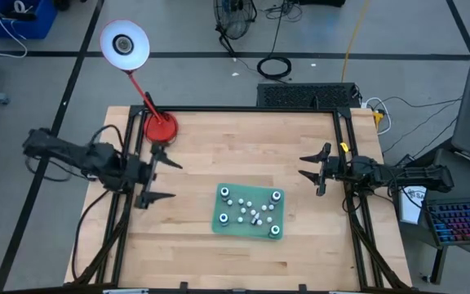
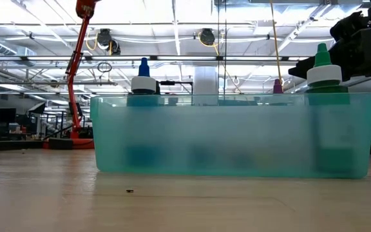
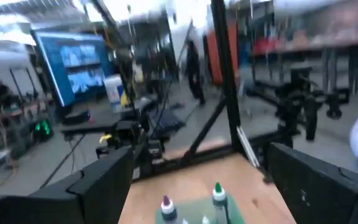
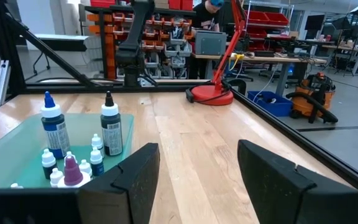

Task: Pick & Place food coloring
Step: Return to Home Position

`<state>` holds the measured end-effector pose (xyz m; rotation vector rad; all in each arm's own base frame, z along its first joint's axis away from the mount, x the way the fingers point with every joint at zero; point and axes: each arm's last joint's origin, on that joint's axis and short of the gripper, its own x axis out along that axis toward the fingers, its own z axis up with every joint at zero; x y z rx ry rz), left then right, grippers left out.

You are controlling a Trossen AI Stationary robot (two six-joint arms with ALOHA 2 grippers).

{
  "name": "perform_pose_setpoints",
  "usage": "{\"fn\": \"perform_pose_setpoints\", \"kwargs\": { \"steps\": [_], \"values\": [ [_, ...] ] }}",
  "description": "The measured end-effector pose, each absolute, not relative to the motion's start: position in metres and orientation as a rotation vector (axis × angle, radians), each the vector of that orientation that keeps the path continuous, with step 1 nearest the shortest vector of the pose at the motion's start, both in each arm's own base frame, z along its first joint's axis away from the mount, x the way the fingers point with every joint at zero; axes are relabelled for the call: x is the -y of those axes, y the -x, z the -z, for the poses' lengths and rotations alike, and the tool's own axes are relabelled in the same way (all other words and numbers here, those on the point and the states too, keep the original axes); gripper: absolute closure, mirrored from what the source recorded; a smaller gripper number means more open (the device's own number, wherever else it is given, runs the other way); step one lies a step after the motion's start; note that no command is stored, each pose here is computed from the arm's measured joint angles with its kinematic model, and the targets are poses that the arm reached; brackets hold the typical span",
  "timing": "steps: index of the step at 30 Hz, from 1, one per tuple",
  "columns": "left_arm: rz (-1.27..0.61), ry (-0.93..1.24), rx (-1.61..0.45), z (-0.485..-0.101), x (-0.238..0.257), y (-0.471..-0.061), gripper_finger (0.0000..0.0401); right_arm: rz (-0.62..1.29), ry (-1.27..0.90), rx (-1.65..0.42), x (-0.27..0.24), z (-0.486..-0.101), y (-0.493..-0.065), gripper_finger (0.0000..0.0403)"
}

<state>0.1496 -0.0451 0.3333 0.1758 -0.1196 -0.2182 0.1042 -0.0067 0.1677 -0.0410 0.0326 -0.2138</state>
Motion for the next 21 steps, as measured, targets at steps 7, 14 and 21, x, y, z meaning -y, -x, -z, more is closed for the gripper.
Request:
{"fn": "perform_pose_setpoints", "kwargs": {
  "steps": [7, 14, 21],
  "values": [
    [0.066, 0.021, 0.182, -0.25, 0.013, -0.134, 0.0036, 0.214, 0.041, -0.032, 0.007, -0.168, -0.104, 0.0198],
    [0.111, 0.021, 0.182, -0.233, 0.0, -0.105, 0.0036, 0.214, 0.041, -0.033, 0.007, -0.168, -0.104, 0.0196],
    [-0.008, 0.075, 0.065, -0.22, -0.005, -0.095, 0.0036, 0.214, 0.041, -0.033, 0.007, -0.168, -0.104, 0.0199]
  ]
}}
